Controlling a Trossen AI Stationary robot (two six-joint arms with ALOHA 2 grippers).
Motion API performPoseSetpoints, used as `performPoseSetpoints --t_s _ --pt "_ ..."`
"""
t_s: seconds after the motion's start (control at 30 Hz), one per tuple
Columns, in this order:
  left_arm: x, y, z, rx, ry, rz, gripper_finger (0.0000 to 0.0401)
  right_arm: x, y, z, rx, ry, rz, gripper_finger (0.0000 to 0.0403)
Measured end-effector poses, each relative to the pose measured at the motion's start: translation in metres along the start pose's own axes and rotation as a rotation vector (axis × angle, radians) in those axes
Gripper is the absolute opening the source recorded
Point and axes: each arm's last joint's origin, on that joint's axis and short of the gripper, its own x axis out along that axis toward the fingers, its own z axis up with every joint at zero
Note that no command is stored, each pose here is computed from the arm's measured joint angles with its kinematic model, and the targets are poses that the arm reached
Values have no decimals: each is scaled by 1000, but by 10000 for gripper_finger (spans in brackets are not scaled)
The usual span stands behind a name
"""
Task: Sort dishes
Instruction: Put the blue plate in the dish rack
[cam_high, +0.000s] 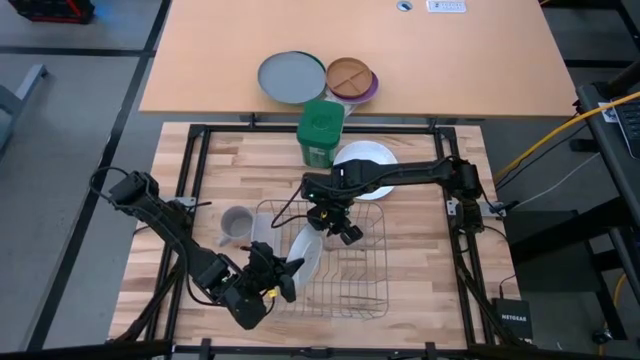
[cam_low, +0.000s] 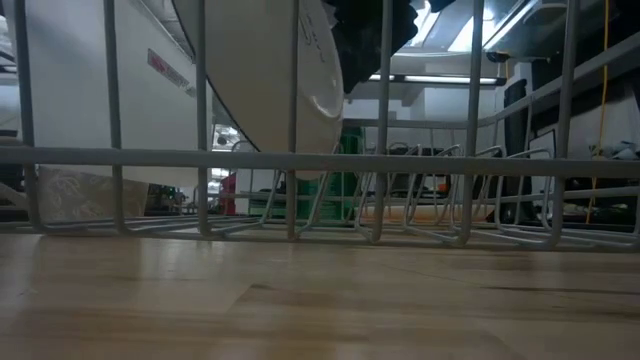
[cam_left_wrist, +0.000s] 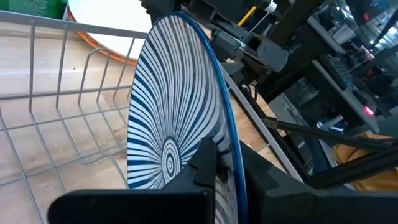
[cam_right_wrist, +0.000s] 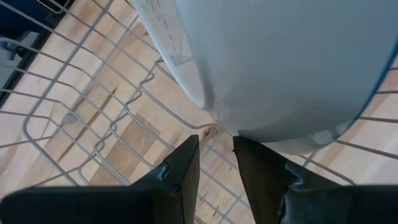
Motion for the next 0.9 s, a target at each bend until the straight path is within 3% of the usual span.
performPoseSetpoints --t_s 0.1,0.43,0.9 --pt "4 1 2 -1 13 7 28 0 0 -1 3 13 -9 115" --pt "20 2 6 -1 115 12 127 -2 -3 3 -17 -13 -56 115" --pt "7 1 9 168 147 -18 123 -3 0 -2 4 59 -67 115"
